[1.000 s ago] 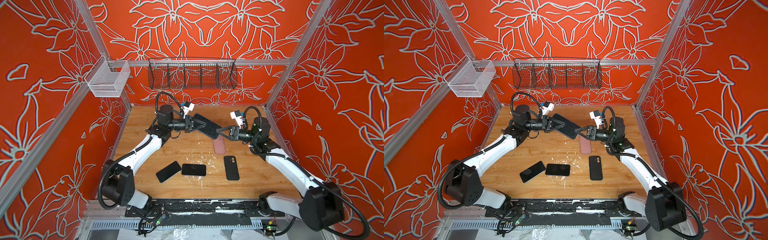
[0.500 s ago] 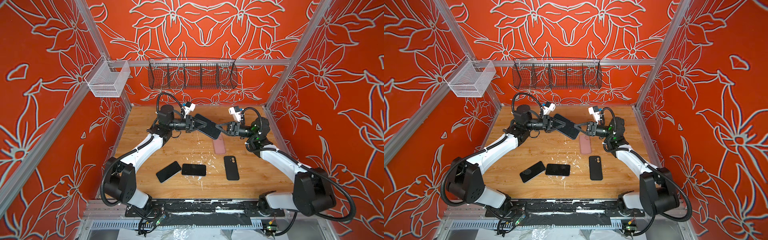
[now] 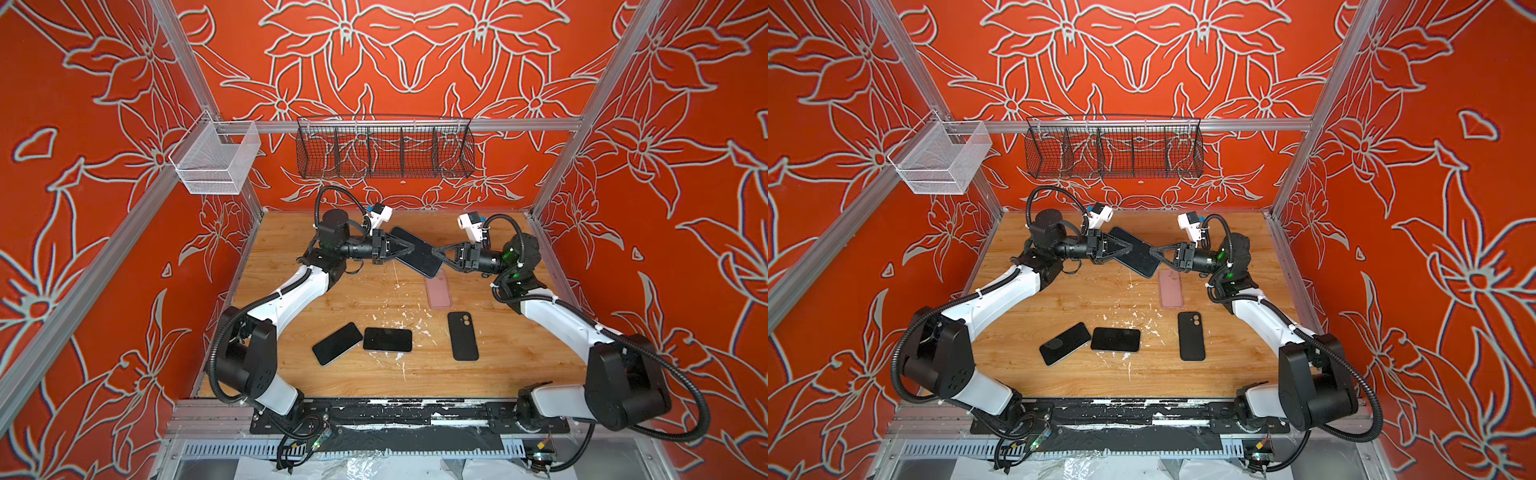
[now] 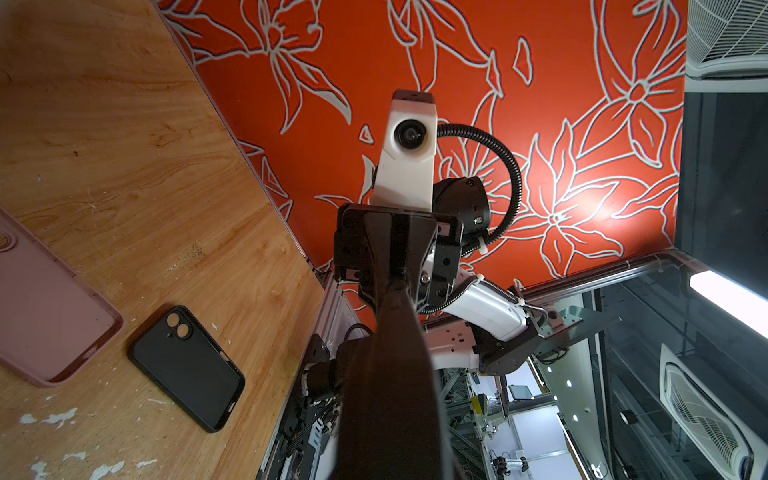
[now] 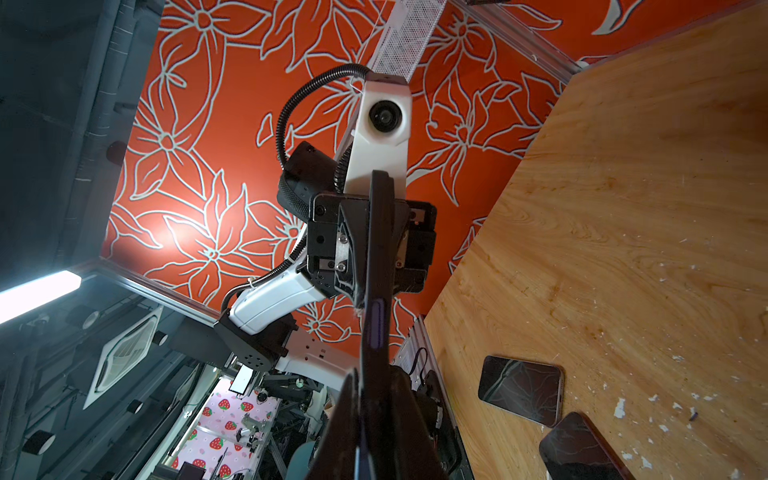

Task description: Put the phone into the phone case

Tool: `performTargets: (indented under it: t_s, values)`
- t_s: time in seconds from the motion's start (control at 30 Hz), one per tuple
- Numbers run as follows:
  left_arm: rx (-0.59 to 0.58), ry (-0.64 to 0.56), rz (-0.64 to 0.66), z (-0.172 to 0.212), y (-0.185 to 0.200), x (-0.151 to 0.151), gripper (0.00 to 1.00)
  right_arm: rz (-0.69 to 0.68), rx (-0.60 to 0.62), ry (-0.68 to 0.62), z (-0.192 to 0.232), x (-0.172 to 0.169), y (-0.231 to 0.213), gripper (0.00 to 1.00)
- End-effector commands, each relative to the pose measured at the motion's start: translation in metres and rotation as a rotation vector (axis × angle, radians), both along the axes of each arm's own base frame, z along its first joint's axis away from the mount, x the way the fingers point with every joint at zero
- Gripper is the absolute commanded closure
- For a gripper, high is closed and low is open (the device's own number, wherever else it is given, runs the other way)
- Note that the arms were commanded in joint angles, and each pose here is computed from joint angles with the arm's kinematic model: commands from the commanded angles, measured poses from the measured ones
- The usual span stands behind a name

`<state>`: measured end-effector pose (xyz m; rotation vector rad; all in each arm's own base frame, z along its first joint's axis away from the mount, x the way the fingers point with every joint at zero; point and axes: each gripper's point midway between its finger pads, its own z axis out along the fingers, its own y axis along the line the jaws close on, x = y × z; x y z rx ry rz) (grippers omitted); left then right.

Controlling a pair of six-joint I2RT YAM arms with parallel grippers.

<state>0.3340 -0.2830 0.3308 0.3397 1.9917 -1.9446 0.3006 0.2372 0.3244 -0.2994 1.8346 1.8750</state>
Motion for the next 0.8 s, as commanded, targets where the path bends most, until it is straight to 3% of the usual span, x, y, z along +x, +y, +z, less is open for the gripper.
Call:
performTargets:
  t_s: [0.0,0.17,0.37,0.57,0.77]
  values:
    - [-0.079,-0.079,0.018,0.038,0.003,0.001,0.75,-0.094,-0.046,-0.01,-0.006,0.013,-0.004,1.0]
    - [-0.139,-0.09,0.093,0.045,0.006,0.003,0.62,-0.321,-0.058,0.016,-0.009,0.036,-0.02,1.0]
    - [-0.231,-0.094,0.243,0.049,0.011,0.009,0.62,-0.461,-0.035,0.071,-0.016,0.05,-0.021,1.0]
    - [-0.286,-0.149,0.332,0.062,0.002,0.009,0.72,-0.489,-0.035,0.1,-0.026,0.048,0.003,1.0]
    - [-0.315,-0.207,0.387,0.078,-0.001,0.009,0.93,-0.438,-0.036,0.11,-0.029,0.043,0.025,1.0]
